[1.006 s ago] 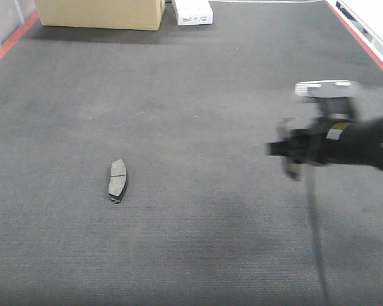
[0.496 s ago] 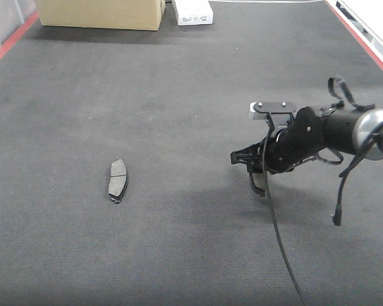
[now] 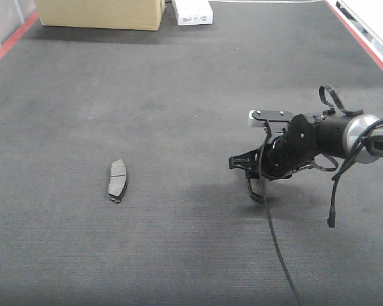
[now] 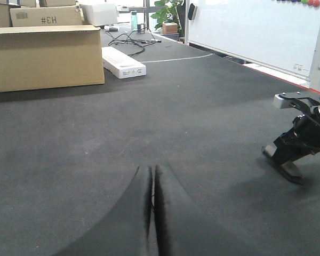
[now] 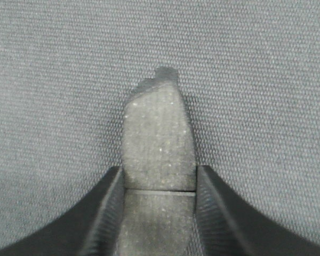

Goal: Move and align brake pads A on conveyor
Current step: 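Lower the right gripper with its brake pad toward the belt, then open the right gripper to set its pad beside the other, withdraw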

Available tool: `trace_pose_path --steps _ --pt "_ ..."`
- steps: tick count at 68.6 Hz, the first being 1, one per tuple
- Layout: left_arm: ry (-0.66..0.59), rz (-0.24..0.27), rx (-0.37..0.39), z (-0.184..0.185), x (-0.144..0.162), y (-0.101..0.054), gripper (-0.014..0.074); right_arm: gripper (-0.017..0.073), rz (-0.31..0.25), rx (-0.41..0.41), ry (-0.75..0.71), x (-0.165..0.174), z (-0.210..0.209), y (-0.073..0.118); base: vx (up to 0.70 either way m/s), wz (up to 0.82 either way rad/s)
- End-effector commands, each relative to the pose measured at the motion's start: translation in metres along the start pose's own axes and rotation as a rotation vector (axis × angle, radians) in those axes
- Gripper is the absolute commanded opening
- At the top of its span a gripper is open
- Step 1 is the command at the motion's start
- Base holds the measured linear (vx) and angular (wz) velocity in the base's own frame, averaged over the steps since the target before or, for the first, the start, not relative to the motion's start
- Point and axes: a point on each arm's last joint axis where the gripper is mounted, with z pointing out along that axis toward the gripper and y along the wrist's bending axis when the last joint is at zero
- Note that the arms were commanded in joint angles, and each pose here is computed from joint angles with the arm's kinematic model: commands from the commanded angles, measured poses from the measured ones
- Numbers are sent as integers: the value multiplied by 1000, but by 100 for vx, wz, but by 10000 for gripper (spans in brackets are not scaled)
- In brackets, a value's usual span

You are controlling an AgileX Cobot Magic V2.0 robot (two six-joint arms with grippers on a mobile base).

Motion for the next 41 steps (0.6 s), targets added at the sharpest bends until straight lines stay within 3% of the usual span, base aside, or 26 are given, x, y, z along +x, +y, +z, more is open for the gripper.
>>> trace_pose_path --steps 1,8,16,26,41 --pt "-75 6 17 -1 -12 -2 -6 437 10 -26 -157 -24 -32 5 0 0" --pt "-75 6 17 -1 -12 -2 -6 494 2 -32 -206 -30 -47 6 0 0" --pt "-75 5 18 -1 -12 -2 -6 486 -36 -24 -276 -36 -78 6 0 0" --pt "-75 5 18 -1 -12 -2 -6 427 -99 -4 -380 -31 -125 5 0 0" --pt "-74 4 18 -1 -12 -2 -6 295 -152 13 -466 20 -175 -5 0 0"
